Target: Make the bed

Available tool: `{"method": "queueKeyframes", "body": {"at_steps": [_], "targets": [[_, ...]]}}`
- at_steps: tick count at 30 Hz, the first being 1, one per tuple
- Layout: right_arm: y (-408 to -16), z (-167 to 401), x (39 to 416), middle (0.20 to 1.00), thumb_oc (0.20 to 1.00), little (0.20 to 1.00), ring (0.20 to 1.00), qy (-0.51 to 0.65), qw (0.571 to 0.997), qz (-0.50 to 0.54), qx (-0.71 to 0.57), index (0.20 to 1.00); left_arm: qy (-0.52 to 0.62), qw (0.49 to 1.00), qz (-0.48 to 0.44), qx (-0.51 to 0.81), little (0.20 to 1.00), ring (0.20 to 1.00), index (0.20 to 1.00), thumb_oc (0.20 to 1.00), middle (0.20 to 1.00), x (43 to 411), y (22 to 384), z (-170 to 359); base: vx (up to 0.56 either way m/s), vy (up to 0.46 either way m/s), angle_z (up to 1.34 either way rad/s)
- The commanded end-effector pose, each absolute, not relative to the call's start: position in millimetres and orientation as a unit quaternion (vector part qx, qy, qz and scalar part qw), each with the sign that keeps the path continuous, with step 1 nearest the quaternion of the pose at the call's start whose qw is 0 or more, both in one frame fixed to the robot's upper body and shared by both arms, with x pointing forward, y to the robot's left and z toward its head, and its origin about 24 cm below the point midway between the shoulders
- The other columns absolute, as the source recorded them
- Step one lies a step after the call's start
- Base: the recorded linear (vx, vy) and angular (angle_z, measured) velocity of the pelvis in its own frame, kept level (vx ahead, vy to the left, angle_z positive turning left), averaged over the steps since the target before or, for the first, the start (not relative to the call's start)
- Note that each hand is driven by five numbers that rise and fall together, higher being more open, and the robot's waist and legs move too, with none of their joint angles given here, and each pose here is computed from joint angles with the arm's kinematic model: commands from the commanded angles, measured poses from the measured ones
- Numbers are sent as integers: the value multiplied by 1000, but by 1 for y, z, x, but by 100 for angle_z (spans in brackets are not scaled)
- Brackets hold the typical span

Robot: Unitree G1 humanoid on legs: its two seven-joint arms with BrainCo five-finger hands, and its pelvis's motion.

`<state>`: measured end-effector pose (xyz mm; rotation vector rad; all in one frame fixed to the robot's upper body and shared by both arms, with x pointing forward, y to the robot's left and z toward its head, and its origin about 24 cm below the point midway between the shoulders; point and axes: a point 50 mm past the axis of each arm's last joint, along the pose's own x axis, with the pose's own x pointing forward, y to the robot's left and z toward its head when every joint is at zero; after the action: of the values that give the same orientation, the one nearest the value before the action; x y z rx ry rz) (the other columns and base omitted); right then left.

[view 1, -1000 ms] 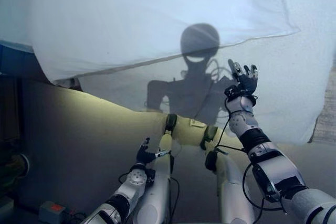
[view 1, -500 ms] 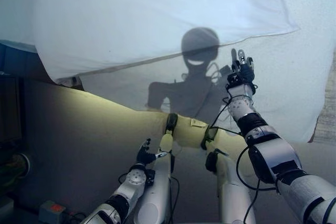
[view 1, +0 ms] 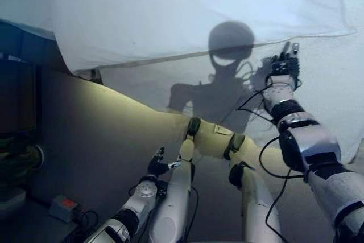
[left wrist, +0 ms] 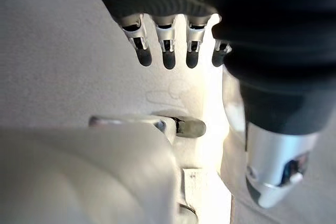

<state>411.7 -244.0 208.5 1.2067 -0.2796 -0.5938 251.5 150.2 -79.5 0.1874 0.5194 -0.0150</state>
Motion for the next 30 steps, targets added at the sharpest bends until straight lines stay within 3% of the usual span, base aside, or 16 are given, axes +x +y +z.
{"method": "queueKeyframes", "body": {"at_steps": [1, 11, 25, 30], "targets": [[-268, 308, 400, 1000, 1000, 1000, 1000, -268, 799, -208, 496, 1000, 260, 959, -14, 115, 1000, 1000, 1000, 1000, 1000, 253, 157, -80, 0, 0, 0], [-238, 359, 388, 1000, 1000, 1000, 1000, -354, 828, -97, 423, 1000, 267, 958, -1, 104, 1000, 1000, 1000, 1000, 1000, 249, 164, -83, 9, -1, 2], [-210, 349, 395, 1000, 1000, 1000, 1000, -330, 841, -77, 422, 1000, 270, 958, 15, 92, 1000, 1000, 1000, 1000, 1000, 248, 167, -83, 0, 0, 0], [-218, 335, 404, 1000, 1000, 1000, 1000, -289, 850, -120, 423, 1000, 281, 955, 20, 92, 1000, 1000, 1000, 1000, 1000, 244, 171, -87, -20, -8, -4]]}}
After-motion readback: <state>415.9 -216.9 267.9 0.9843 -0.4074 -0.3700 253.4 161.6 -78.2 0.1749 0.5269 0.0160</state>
